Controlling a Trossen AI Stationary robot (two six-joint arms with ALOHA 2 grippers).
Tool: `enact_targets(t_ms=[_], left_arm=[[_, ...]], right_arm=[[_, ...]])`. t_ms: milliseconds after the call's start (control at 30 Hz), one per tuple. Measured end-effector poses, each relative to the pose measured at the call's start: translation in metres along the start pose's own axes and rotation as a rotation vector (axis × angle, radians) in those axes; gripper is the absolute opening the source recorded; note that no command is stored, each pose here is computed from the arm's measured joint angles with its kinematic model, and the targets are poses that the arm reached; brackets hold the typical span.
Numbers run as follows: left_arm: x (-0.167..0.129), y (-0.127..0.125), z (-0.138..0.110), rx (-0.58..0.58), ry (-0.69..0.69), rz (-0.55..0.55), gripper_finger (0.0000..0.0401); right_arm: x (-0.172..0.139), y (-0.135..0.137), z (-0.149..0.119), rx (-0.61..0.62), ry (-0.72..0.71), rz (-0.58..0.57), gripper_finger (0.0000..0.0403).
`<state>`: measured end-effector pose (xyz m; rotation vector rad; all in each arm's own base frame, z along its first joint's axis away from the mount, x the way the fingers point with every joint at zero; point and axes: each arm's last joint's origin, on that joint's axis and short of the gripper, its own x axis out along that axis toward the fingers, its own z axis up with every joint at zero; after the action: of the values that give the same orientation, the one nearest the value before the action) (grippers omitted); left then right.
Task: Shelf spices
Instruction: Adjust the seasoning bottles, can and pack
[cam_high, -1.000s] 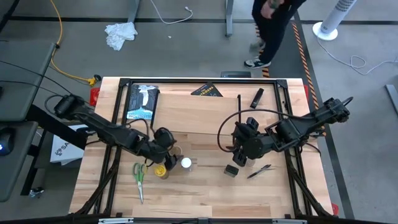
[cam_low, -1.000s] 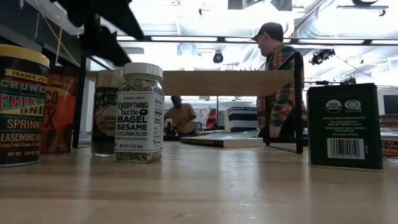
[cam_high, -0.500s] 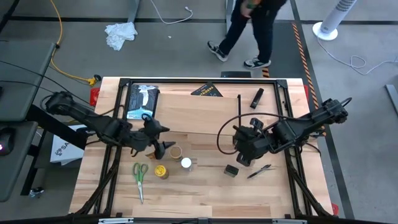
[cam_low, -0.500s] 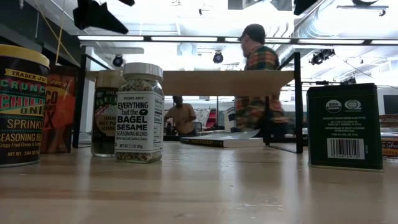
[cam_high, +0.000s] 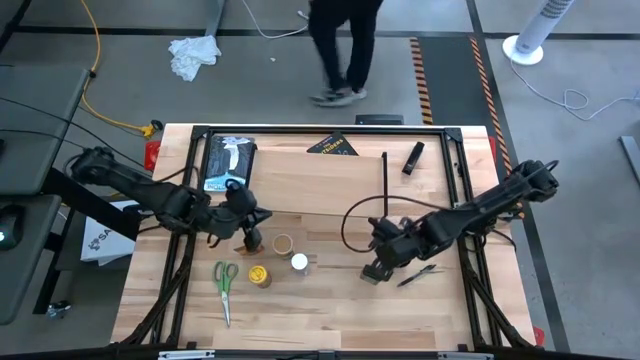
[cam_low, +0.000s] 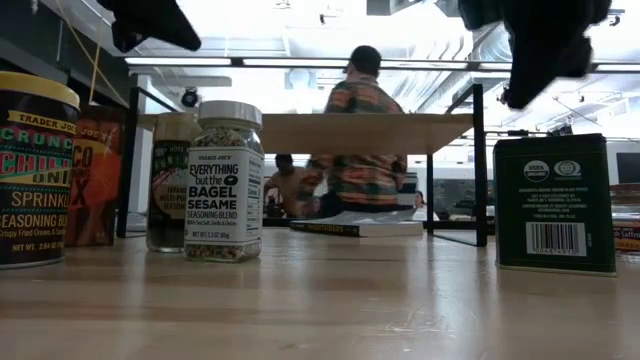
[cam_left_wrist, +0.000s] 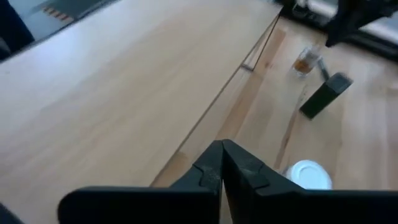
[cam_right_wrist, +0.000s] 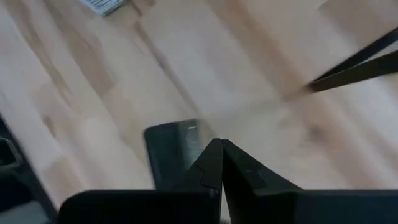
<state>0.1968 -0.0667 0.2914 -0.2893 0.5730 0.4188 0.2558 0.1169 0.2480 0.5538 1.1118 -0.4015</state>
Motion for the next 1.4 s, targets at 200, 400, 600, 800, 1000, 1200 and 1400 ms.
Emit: enact_targets(t_ms=[200, 400, 600, 800, 1000, 1200, 1400], left_arm=[[0.014, -0.006, -0.005, 0.048, 0.070, -0.013, 0.0001], [0.036, -0.018, -0.017, 0.120, 0.155, -0.008, 0.0001], [0.058, -0.026, -0.028, 0.153, 0.197, 0.035, 0.0000], [0.079, -0.020, -0.032, 0.182, 0.233, 0.126, 0.0000], [0.094, 0.000, -0.021, 0.231, 0.253, 0.202, 0.0000], [0.106, 0.025, -0.006, 0.267, 0.276, 0.232, 0.0000], [0.108, 0.037, 0.002, 0.261, 0.312, 0.156, 0.0000]], right_arm=[[0.014, -0.006, 0.006, 0.120, -0.093, 0.008, 0.0000], [0.012, -0.019, 0.025, 0.156, -0.169, -0.067, 0.0000], [0.015, -0.031, 0.040, 0.155, -0.177, -0.101, 0.0000], [0.017, -0.042, 0.052, 0.145, -0.188, -0.132, 0.0000], [0.018, -0.054, 0.065, 0.137, -0.198, -0.163, 0.0000], [0.019, -0.065, 0.075, 0.130, -0.202, -0.187, 0.0000], [0.019, -0.064, 0.086, 0.076, -0.208, -0.084, 0.0000]])
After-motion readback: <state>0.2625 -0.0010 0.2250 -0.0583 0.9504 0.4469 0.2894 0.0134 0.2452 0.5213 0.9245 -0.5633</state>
